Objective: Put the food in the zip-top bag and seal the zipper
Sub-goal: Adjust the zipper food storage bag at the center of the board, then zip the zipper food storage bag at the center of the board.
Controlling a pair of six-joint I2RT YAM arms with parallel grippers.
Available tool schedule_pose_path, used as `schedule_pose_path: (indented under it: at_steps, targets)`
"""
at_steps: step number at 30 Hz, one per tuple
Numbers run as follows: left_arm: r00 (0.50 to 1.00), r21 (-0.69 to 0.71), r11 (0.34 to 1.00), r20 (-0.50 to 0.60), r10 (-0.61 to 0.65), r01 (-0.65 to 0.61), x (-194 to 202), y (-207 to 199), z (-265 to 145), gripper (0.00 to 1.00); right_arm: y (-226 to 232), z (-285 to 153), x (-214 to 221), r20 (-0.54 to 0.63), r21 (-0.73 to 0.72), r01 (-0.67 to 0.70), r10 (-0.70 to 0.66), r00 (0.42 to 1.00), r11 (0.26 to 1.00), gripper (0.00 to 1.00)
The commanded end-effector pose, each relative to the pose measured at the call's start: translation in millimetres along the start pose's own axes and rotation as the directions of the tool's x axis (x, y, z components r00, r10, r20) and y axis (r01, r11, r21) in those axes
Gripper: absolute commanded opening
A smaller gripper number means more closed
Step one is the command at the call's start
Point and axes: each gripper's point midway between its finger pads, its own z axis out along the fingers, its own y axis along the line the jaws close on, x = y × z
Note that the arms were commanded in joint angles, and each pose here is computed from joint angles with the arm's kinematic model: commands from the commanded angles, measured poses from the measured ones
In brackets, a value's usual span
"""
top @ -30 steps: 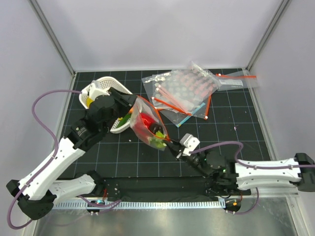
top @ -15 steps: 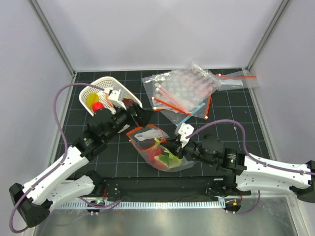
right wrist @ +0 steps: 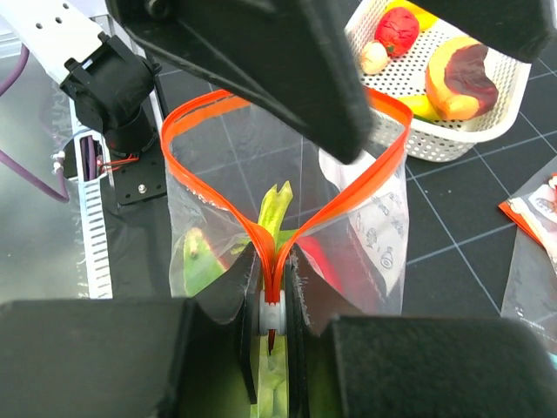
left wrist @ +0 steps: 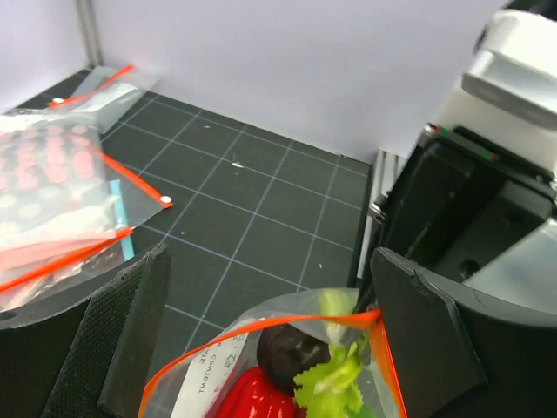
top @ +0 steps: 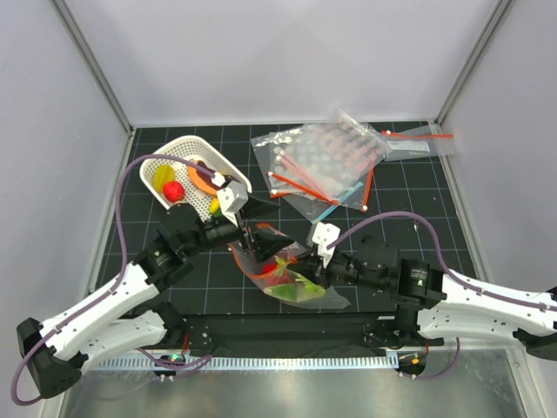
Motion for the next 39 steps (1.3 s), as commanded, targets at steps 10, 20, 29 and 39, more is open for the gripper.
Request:
schedule_pose_path:
  at_steps: [10, 20, 29, 39]
  targets:
    - [0.984, 0.319, 0.943, -0.115, 0.140, -0.097, 32.1, -44.0, 9.1, 0.97, -10.6, -33.3, -21.5, 0.095, 0.049, -0.017, 0.012, 0.995, 0.999, 0.01]
    - [0.974, 0.411, 0.905, -0.137, 0.182, -0.112, 40.7, -68.1, 0.2, 0.89, -16.8, -35.3, -20.6, 0.096, 0.083, -0.016, 0.008, 0.995, 0.996, 0.01]
    - [0.986, 0.352, 0.933, -0.116, 0.122, -0.074, 27.1, -65.9, 0.8, 0.89, -16.2, -28.1, -15.7, 0.068, 0.081, -0.004, -0.001, 0.998, 0.997, 0.01]
    - [0.989, 0.320, 0.944, -0.093, 0.113, -0.078, 20.0, -65.3, -0.6, 1.00, -13.5, -26.9, -15.1, 0.065, 0.066, -0.001, -0.003, 0.998, 0.998, 0.01]
